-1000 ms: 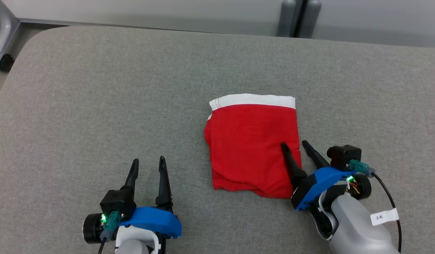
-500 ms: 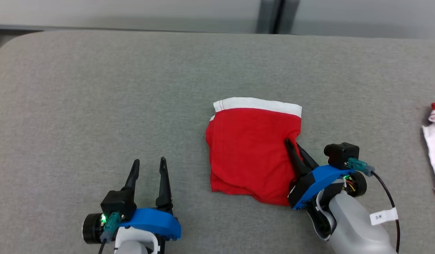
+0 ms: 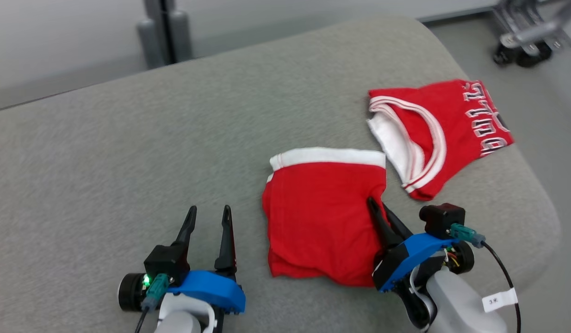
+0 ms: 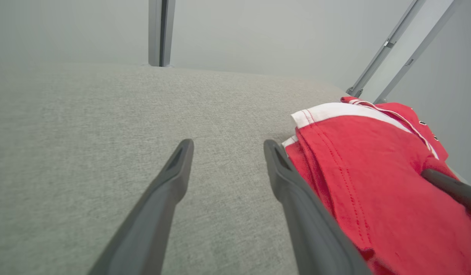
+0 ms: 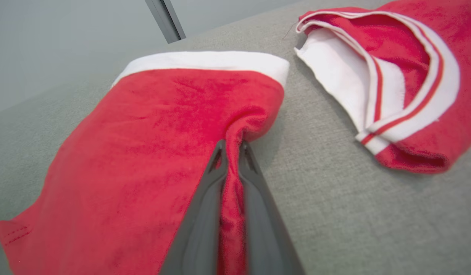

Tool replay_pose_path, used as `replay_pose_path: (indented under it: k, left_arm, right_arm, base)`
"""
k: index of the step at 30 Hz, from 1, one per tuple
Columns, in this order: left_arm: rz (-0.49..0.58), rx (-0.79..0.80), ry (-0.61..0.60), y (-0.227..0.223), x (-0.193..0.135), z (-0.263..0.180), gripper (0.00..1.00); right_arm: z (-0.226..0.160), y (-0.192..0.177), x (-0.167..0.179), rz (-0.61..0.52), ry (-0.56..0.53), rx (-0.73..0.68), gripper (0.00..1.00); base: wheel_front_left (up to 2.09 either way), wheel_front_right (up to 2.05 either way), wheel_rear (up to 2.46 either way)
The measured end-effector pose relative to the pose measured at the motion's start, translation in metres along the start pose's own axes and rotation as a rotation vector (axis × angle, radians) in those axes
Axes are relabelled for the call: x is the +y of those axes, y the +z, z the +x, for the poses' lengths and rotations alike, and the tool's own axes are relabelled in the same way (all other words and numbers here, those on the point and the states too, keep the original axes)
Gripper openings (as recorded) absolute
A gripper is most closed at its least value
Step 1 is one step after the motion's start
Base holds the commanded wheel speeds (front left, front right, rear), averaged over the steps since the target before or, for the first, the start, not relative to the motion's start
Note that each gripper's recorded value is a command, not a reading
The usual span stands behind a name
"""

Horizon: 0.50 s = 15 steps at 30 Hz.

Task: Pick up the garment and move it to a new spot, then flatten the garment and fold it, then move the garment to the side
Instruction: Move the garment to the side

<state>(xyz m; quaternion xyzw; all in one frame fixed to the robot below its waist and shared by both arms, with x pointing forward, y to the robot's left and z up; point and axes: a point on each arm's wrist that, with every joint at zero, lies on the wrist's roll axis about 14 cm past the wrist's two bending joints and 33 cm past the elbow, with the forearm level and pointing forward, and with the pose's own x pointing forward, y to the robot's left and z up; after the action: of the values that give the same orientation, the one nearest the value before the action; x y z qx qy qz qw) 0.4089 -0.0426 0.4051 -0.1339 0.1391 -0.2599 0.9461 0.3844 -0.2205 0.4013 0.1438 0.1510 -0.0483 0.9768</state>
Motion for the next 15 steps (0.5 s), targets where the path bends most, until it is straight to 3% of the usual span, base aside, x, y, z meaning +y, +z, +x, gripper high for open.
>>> replay_pose_path:
  k: [8, 15]
  left_arm:
    - [0.037, 0.017, -0.210, -0.003, -0.068, 0.023, 1.00]
    - [0.052, 0.032, -0.194, -0.008, -0.059, 0.022, 1.00]
  right_arm:
    - [-0.042, 0.022, -0.042, 0.039, -0.125, -0.086, 0.00]
    - [-0.022, 0.050, -0.038, -0.130, -0.069, -0.102, 0.00]
  base:
    - [0.00, 0.00, 0.00]
    - [0.00, 0.00, 0.00]
